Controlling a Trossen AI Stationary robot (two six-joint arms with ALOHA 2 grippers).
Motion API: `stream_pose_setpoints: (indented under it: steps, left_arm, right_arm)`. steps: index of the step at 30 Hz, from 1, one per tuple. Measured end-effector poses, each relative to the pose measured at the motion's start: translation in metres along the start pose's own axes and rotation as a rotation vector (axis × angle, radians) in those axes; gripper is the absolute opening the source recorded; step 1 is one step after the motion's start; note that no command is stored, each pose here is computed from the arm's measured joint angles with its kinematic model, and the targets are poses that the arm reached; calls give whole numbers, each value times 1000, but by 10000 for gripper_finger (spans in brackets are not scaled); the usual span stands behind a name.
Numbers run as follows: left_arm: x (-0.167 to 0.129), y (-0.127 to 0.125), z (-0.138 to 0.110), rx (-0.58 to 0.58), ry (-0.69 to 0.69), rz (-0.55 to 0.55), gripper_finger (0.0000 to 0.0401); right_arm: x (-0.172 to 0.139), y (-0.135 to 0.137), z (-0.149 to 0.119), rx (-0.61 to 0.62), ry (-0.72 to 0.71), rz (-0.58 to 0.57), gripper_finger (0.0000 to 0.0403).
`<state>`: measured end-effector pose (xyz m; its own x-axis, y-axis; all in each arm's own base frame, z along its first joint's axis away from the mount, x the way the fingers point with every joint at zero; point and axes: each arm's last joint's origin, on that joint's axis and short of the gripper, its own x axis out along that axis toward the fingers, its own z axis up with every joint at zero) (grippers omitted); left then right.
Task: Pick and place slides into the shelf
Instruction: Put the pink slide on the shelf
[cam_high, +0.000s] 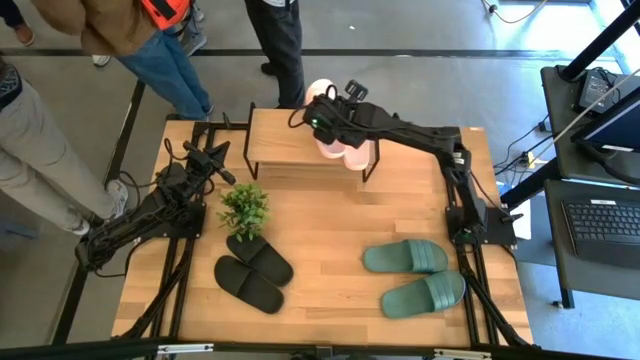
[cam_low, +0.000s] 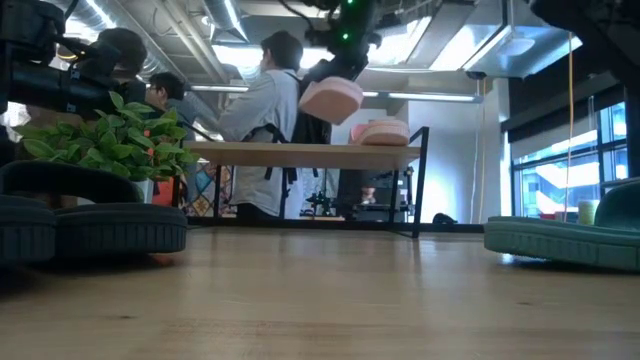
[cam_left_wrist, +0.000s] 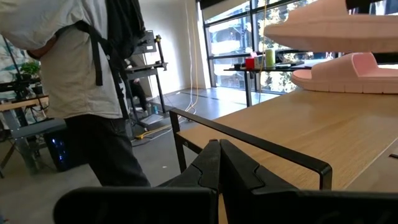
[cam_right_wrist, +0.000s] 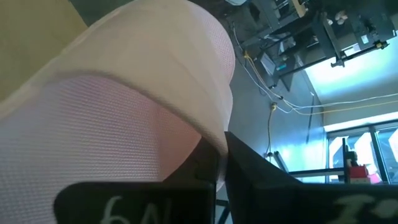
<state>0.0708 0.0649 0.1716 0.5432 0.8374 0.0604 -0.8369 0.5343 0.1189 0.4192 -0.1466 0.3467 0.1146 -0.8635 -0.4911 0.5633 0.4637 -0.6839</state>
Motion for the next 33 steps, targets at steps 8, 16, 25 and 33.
stream_pose_setpoints:
  steps: [8,16,25,33]
  left_arm:
    - [0,0,0,0,0,0,0]
    - [0,0,0,0,0,0,0]
    - [0,0,0,1,0,0,0]
    - [0,0,0,0,0,0,0]
  right_arm:
    - [14,20,-1,-30,25,38,13]
    - [21,29,-3,-27,50,60,13]
    - [21,30,-7,-8,81,87,13]
    - [20,30,-11,3,112,84,13]
